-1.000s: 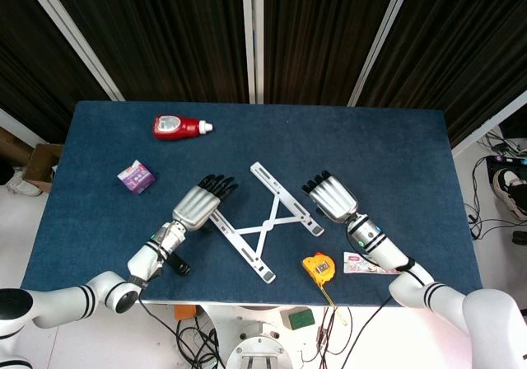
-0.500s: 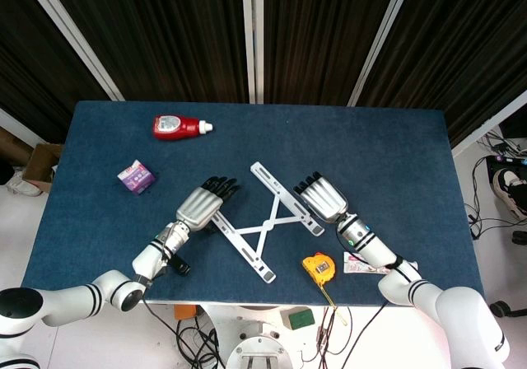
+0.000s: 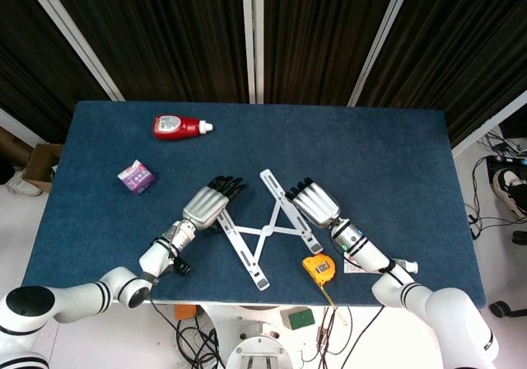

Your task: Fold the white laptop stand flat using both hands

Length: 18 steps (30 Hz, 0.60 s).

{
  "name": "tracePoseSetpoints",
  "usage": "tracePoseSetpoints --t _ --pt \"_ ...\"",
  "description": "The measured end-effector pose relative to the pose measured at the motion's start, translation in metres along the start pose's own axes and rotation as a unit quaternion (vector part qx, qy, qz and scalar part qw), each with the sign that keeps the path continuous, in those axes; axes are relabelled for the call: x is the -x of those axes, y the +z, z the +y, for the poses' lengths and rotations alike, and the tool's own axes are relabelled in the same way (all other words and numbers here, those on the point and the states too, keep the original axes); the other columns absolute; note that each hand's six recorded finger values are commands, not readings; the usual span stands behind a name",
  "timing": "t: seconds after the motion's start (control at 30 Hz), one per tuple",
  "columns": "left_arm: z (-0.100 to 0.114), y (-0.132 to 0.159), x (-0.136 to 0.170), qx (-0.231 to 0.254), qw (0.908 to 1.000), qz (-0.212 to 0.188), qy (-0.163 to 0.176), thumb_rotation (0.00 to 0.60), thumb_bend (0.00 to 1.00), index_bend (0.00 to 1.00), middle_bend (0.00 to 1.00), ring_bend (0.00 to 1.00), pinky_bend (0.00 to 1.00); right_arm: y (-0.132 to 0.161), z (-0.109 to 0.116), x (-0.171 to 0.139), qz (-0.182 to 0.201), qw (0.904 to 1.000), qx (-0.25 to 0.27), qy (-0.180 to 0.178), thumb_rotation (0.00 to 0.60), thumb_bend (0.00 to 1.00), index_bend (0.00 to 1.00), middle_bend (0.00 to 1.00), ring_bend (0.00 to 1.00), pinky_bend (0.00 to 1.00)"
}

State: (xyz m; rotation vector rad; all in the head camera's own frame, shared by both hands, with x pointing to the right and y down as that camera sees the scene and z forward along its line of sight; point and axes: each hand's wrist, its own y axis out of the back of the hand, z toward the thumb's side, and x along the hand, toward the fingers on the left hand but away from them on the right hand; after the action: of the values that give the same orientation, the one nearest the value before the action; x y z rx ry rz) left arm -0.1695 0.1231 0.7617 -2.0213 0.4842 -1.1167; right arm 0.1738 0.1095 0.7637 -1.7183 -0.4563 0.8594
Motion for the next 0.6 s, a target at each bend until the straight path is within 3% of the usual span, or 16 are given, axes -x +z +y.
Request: tracePoseSetpoints --t 0.6 --pt "0.003 0.014 -0.02 0.016 0.9997 -0.016 0.013 0.6 0.03 0.0 0.0 0.0 0.09 0.035 0.0 0.004 0.017 0.9985 0.048 -0.019 0.6 0.0 0.54 0.58 0.48 0.5"
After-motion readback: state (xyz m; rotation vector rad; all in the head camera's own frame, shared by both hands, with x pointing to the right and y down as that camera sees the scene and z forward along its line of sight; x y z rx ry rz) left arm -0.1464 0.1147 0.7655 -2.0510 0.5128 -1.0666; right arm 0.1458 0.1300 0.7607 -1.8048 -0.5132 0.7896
